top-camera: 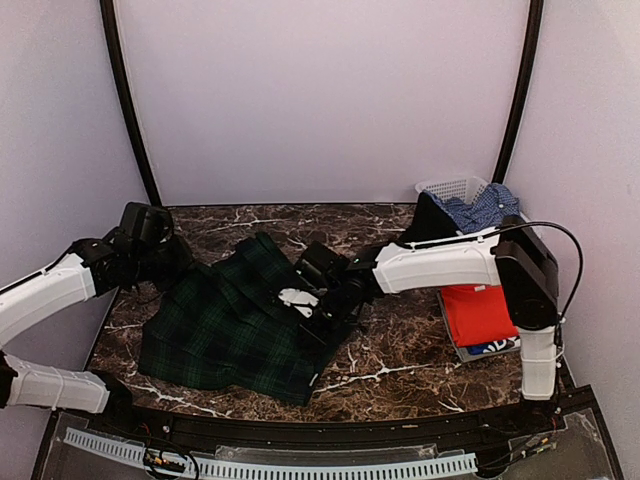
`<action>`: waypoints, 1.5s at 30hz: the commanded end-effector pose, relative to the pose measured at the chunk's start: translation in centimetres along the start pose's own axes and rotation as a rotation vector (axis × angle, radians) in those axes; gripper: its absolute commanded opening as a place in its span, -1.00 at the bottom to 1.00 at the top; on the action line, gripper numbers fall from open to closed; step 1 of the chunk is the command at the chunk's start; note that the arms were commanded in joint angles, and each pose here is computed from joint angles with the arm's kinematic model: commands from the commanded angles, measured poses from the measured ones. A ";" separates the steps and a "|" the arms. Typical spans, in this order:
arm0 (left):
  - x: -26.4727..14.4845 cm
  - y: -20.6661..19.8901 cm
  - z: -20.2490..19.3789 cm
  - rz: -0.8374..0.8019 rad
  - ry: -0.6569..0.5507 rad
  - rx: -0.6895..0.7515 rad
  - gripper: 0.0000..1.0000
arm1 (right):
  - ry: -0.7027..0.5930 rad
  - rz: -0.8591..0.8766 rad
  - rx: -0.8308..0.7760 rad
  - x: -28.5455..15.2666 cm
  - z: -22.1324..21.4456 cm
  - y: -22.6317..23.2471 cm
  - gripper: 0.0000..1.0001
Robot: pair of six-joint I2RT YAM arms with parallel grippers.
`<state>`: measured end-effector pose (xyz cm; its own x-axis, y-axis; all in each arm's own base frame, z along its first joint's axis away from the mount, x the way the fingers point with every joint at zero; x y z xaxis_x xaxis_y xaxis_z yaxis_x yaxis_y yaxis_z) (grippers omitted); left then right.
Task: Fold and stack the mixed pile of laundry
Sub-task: Fold the flattened skirt at the center of the board.
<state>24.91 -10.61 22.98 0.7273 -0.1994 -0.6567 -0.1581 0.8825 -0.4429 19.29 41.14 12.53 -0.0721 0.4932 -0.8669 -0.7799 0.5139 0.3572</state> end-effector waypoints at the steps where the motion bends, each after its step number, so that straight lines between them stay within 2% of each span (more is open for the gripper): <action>1: -0.9 -1.3 2.1 0.015 -0.053 0.077 -1.00 | -0.033 0.031 0.033 -3.1 -0.3 0.7 -1.00; 8: -0.9 -4.5 5.2 -0.076 -0.113 0.150 -1.00 | -0.080 0.063 0.064 -6.0 -0.5 0.5 -1.00; 15: 1.1 -8.3 8.3 -0.165 -0.170 0.224 -1.00 | -0.141 0.104 0.172 -8.8 -0.4 -3.9 -1.00; 21: 8.1 -9.9 8.3 -0.166 -0.117 0.261 -1.00 | -0.117 0.090 0.288 -6.6 -0.3 -9.2 -1.00; 26: 15.7 -8.9 6.0 -0.112 -0.038 0.266 -1.00 | -0.118 0.035 0.349 -4.5 0.8 -12.8 -1.00; 30: 18.3 -7.9 5.4 -0.062 -0.010 0.270 -1.00 | -0.091 0.022 0.353 -2.8 1.1 -14.0 -1.00; 32: 18.4 -7.7 5.7 -0.062 -0.005 0.265 -0.88 | -0.071 0.038 0.361 -1.9 0.9 -14.3 -1.00; 34: 17.7 -7.6 6.2 -0.057 -0.002 0.261 -0.64 | -0.058 0.065 0.367 -1.4 0.6 -14.0 -1.00; 35: 16.8 -7.6 6.7 -0.058 -0.013 0.268 -0.45 | -0.054 0.076 0.366 -1.3 0.3 -13.6 -1.00; 36: 16.3 -7.4 6.8 -0.045 -0.019 0.273 -0.36 | -0.046 0.084 0.366 -1.1 0.0 -13.2 -1.00; 37: 15.0 -7.6 7.3 -0.047 -0.035 0.280 -0.13 | -0.031 0.092 0.365 -0.9 -0.6 -12.6 -1.00; 39: 12.9 -7.4 7.7 -0.041 -0.055 0.291 0.13 | -0.006 0.108 0.353 -0.5 -1.6 -10.8 -1.00; 41: 10.7 -7.1 7.7 -0.044 -0.072 0.294 0.27 | 0.015 0.148 0.334 -0.5 -2.3 -8.3 -1.00; 45: 6.8 -6.3 6.9 -0.081 -0.070 0.299 0.36 | 0.021 0.248 0.290 -1.1 -2.5 -2.8 -1.00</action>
<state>38.97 -15.96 22.83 0.7667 -0.2340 -0.5978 0.0672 0.9553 -0.2878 25.04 35.34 9.90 -0.1421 0.5912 -0.7939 -0.5339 0.6296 0.5644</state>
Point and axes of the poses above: each gripper's point midway between its finger pads, its own x axis out along the fingers, its own y axis along the line the jaws close on, z = x × y, the point moved 8 cm from there along -x, back along the fingers, and after that the axes turned 13 degrees about x, right-handed, at the moved point
